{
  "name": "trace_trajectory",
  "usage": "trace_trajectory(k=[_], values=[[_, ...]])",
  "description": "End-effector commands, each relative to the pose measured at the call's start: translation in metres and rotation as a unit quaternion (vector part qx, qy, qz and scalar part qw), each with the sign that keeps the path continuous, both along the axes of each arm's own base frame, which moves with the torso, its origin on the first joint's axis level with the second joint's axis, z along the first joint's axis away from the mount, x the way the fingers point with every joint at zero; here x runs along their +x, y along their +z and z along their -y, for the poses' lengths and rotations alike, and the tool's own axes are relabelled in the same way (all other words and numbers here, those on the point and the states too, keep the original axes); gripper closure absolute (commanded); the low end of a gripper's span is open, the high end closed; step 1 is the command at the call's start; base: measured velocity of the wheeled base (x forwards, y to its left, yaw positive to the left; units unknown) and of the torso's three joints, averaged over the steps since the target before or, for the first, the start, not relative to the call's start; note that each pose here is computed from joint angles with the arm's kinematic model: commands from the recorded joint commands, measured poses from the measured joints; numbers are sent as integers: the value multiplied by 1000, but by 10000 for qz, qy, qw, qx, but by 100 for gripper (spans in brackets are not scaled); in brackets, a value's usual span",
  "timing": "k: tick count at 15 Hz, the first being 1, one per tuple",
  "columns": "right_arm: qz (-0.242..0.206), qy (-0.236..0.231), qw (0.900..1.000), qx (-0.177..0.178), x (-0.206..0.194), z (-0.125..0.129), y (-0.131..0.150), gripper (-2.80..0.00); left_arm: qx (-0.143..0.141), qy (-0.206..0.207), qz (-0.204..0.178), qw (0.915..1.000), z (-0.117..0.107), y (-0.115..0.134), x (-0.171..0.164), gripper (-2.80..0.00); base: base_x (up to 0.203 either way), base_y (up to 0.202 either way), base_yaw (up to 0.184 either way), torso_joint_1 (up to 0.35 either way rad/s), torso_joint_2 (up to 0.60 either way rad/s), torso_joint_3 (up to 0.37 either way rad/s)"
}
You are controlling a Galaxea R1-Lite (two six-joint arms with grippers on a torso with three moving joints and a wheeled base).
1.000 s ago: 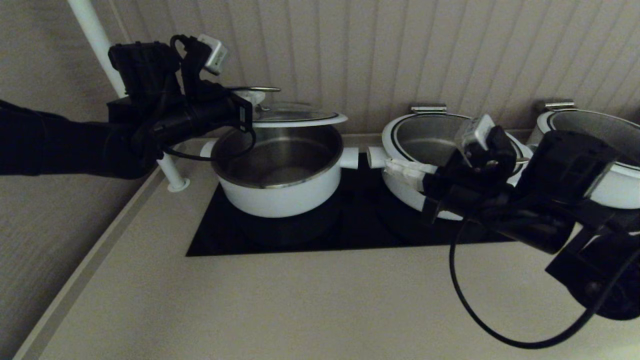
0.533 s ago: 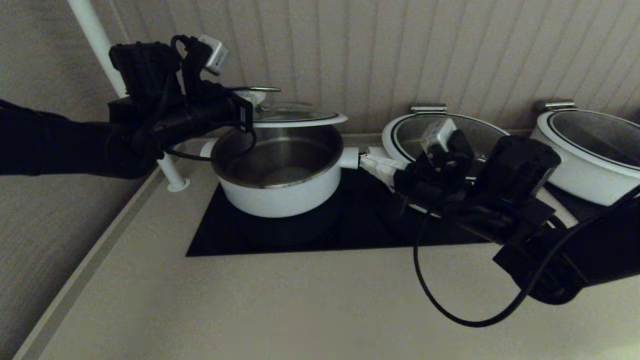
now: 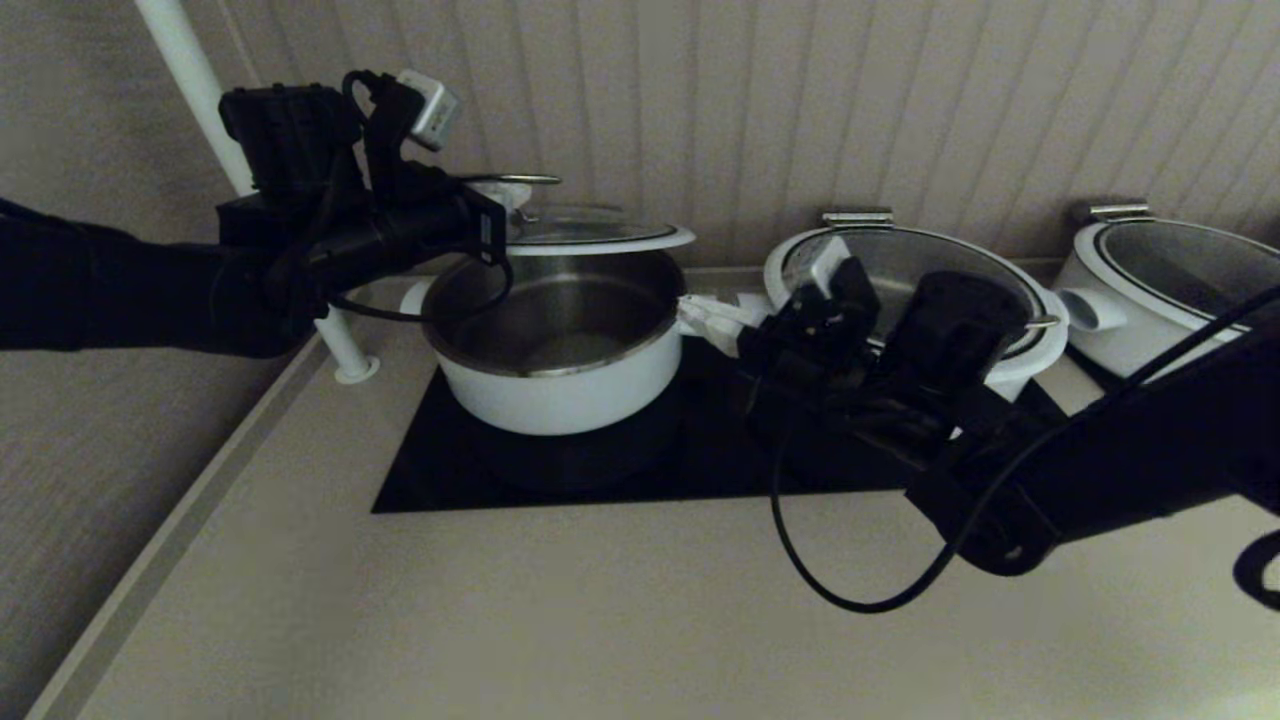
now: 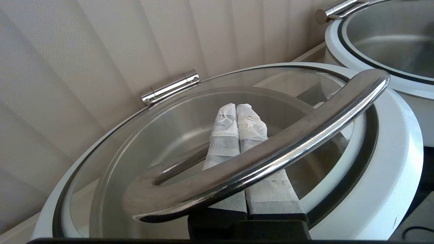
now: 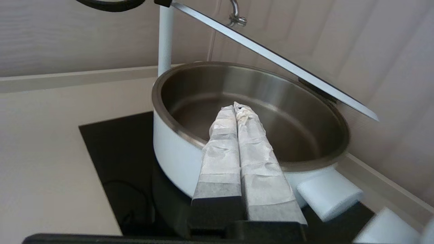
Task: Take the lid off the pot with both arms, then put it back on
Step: Hold the pot lid with the right arm
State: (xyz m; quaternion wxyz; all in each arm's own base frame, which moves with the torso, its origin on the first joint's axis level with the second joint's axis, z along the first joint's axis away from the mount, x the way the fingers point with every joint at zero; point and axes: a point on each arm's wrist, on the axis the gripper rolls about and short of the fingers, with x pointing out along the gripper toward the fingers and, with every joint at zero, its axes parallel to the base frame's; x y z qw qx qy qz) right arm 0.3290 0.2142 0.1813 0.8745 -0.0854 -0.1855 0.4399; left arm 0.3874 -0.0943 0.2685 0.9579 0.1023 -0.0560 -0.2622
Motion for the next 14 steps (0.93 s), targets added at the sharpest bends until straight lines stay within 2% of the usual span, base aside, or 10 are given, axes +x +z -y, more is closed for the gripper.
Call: trace_trajectory(k=[1, 7, 11, 14], values=[[12, 46, 10000, 18, 10, -9, -8, 0, 2, -7, 28, 10000, 0, 1, 0, 0, 0, 0, 0, 0, 0, 0], [-24, 32, 10000, 16, 24, -17, -20, 0, 4, -7, 20, 10000, 0, 1, -1, 0, 0, 0, 0, 0, 0, 0], [118, -86, 9995, 290, 39, -24, -12, 0, 4, -7, 20, 10000, 0, 1, -1, 0, 0, 0, 0, 0, 0, 0], [164, -153, 9991, 357, 49, -24, -12, 0, 2, -7, 28, 10000, 0, 2, -1, 0, 0, 0, 0, 0, 0, 0]])
